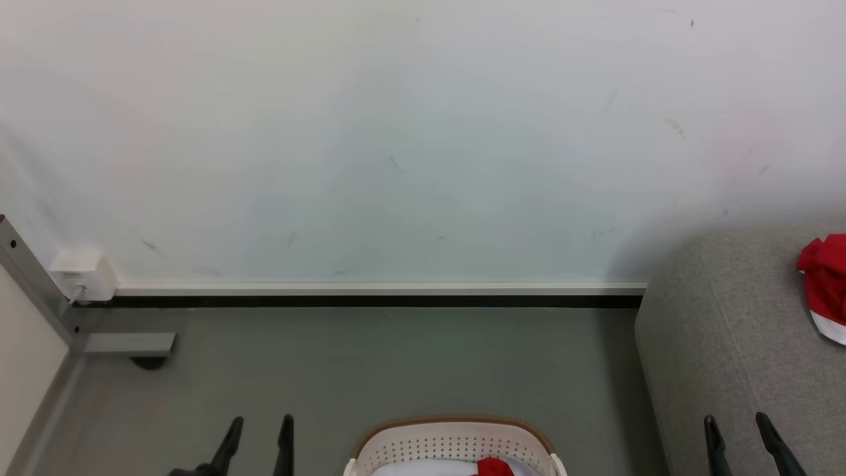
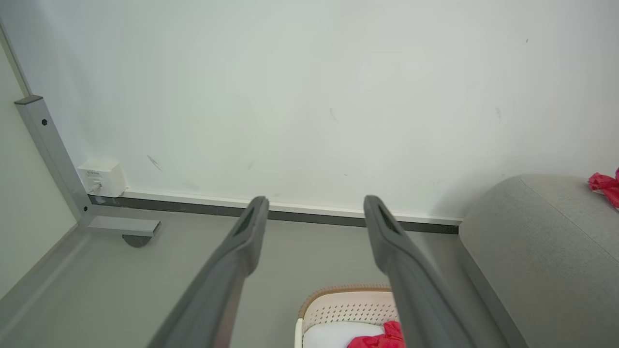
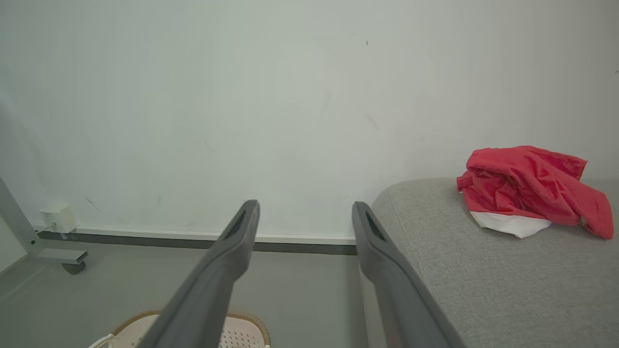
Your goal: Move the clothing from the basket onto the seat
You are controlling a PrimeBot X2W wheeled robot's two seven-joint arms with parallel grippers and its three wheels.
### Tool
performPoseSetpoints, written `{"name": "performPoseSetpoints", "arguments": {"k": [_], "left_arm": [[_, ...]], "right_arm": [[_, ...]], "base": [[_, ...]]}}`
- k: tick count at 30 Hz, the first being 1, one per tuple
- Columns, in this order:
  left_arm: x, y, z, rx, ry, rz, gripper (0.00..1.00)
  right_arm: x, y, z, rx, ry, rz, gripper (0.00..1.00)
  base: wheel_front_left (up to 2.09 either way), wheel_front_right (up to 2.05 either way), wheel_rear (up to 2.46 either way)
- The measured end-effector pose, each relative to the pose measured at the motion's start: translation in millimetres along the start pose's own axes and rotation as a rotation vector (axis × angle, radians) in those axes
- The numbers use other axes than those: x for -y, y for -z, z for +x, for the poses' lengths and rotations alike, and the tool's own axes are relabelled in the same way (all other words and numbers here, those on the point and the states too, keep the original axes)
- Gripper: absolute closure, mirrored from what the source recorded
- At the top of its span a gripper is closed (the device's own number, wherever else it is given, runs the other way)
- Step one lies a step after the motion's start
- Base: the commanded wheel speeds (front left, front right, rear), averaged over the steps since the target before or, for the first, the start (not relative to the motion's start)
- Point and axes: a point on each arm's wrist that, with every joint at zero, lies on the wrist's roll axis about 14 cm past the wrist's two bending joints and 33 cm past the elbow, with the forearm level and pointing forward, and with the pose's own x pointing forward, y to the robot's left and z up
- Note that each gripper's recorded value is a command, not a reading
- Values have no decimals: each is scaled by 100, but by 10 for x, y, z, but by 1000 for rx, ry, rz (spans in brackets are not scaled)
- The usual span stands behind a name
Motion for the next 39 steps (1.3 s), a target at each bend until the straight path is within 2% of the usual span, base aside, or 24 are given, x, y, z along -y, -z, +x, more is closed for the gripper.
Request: {"name": "performPoseSetpoints", "arguments": {"k": [13, 18, 23, 26, 32, 39], "left_arm": [[-43, 98, 49, -25, 6, 4, 0], [127, 129, 211, -34, 68, 17, 0], [470, 267, 519, -71, 182, 36, 0], [687, 521, 694, -142, 259, 62, 0], [1027, 1236, 969, -382, 385, 148, 0], [1259, 2173, 1072, -699, 503, 246, 0]], "right_arm": [[-6, 67, 39, -26, -12, -12, 0], [109, -68, 175, 10, 0, -40, 0], [322, -298, 433, 74, 33, -77, 0], [443, -360, 592, 93, 53, -88, 0], [655, -356, 875, 100, 86, -111, 0], [815, -188, 1182, 75, 96, -148, 0]], "base": [[0, 0, 0], [0, 0, 0], [0, 0, 0], [0, 0, 0], [0, 0, 0], [0, 0, 0]]}}
